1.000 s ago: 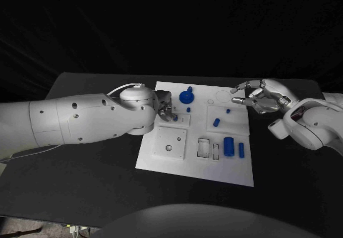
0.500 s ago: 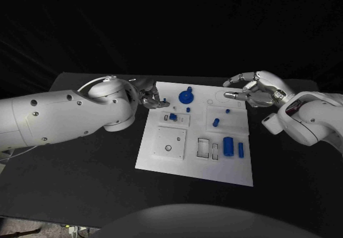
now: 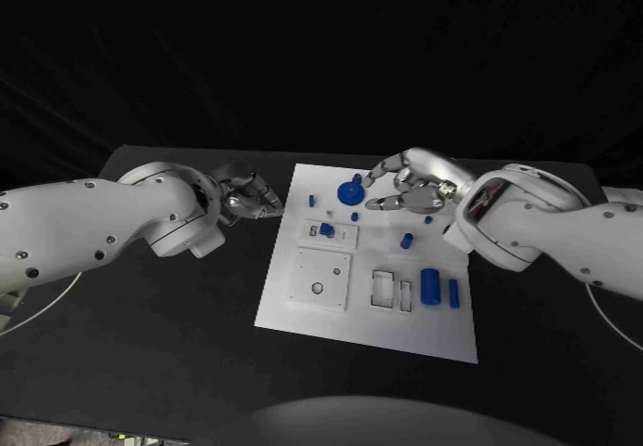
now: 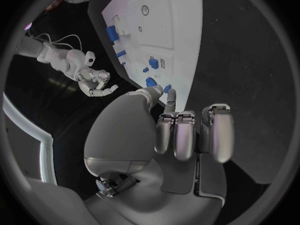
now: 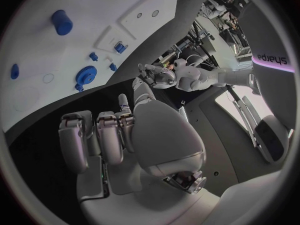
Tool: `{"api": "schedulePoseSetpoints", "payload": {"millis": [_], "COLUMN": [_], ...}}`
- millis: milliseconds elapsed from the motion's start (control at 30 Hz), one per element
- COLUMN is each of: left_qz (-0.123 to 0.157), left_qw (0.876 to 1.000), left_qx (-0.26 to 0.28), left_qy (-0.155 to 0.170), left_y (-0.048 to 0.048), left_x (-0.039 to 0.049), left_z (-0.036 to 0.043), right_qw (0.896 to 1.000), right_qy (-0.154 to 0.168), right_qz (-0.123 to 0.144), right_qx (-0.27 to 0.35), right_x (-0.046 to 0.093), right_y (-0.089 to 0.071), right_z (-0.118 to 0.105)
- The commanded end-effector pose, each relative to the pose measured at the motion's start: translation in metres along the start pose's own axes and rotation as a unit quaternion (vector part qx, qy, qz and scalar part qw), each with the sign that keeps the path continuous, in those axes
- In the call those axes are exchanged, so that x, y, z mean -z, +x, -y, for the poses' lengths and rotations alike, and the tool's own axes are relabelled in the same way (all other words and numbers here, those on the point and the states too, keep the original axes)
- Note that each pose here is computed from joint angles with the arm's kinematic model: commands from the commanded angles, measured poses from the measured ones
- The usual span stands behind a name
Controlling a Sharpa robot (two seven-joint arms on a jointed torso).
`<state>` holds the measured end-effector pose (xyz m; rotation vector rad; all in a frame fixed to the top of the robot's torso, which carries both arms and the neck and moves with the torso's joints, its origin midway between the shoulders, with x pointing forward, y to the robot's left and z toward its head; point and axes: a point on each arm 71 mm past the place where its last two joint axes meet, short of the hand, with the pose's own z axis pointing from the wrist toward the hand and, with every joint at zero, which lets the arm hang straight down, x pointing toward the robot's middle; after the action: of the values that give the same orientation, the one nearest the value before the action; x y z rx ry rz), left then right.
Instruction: Assemble the parts on the task board
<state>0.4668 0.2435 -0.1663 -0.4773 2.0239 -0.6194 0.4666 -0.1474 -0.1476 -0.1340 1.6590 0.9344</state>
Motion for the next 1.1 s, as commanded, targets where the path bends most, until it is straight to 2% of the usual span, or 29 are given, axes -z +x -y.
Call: {"api": "schedulePoseSetpoints", "payload": {"millis": [33, 167, 333, 800, 1100], "left_qz": [-0.102, -0.122, -0.13, -0.13, -0.131], "left_qw": [0.987, 0.981, 0.979, 0.983, 0.984], "left_qx": [0.126, 0.152, 0.159, 0.131, 0.123], "left_qy": [0.005, -0.003, -0.008, -0.003, -0.004], "left_y": [0.0092, 0.0088, 0.0093, 0.0145, 0.0157], "left_x": [0.0011, 0.0027, 0.0051, 0.0094, 0.011], "left_z": [-0.0049, -0.0122, -0.0154, -0.0097, -0.0089], "right_qw": [0.991, 0.986, 0.982, 0.976, 0.976], "right_qy": [0.04, 0.049, 0.058, 0.066, 0.067], "right_qz": [-0.01, -0.012, -0.019, -0.049, -0.06], "right_qx": [0.126, 0.16, 0.181, 0.201, 0.2], "right_x": [-0.009, -0.02, -0.03, -0.042, -0.046], "right_y": [0.005, 0.011, 0.02, 0.054, 0.067], "right_z": [-0.005, -0.014, -0.021, -0.029, -0.027]}}
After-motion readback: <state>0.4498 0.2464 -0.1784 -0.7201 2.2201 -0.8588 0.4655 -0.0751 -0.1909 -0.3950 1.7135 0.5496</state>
